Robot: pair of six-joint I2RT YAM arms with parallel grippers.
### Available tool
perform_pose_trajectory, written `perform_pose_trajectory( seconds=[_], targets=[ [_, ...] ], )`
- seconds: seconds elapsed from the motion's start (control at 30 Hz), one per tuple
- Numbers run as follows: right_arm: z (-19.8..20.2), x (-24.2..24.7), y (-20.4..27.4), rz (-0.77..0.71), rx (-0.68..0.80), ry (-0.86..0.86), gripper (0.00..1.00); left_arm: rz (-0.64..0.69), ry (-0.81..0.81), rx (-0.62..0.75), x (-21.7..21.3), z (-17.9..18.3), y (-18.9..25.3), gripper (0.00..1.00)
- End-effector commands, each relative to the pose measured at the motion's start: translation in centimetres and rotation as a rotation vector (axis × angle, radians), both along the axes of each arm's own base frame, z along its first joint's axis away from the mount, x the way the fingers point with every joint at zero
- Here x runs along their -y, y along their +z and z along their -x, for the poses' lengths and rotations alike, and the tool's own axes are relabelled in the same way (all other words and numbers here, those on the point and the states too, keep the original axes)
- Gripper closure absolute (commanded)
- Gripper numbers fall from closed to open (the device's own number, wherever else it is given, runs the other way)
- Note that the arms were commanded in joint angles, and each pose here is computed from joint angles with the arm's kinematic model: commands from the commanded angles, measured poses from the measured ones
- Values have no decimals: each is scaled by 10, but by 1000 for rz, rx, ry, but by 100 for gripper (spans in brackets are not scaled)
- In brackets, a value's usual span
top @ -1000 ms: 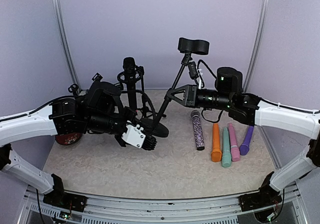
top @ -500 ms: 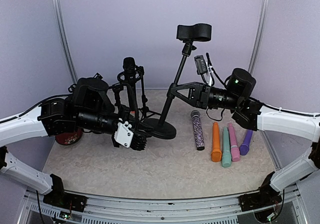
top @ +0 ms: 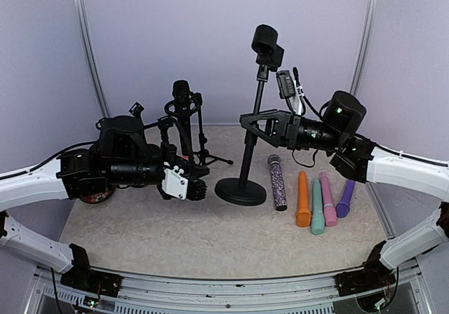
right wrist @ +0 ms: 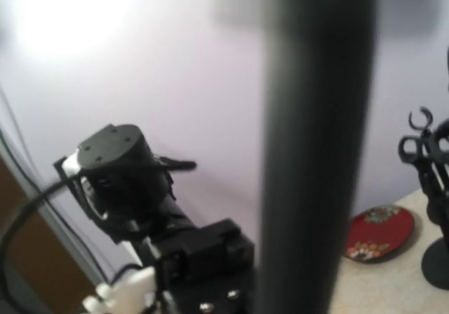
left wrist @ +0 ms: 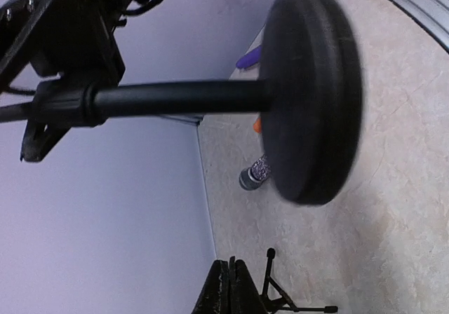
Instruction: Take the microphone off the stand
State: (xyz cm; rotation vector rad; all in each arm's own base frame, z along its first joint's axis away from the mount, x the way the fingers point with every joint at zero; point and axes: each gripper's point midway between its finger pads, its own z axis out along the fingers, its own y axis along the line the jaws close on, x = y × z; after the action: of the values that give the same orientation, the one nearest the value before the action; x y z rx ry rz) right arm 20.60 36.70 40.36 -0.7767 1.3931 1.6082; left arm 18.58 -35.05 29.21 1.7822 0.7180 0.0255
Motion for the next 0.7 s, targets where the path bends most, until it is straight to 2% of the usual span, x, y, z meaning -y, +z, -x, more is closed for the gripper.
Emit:
perform_pose_trajectory(
  seconds=[0.0,0.03,0.1,0.23,0.43,0.47,0.53,0.6,0.67],
  targets=[
    [-5,-1,19,1,-16,-105,48,111,129,176,-6,-28,35,100],
    [-5,-4,18,16,-16,-116,48,112,131,195,-6,-29,36,100],
    [-8,-11,15,52,-23,-139,55,119,142,205,-5,-31,38,100],
    [-16,-13,10,72,-46,-181,100,107,136,161,-3,-29,35,100],
    [-28,-4,18,41,-33,-276,100,80,74,29,-3,-8,20,98],
    [-30,-3,23,25,-24,-289,100,73,66,3,-3,-3,15,87],
    [-34,1,37,-20,6,-323,100,56,44,-69,-3,10,2,39],
    [-37,9,53,-92,42,-370,100,32,15,-133,-4,25,-11,17],
    [-40,20,67,-157,75,-423,100,9,-15,-185,-6,37,-22,7]
  ],
)
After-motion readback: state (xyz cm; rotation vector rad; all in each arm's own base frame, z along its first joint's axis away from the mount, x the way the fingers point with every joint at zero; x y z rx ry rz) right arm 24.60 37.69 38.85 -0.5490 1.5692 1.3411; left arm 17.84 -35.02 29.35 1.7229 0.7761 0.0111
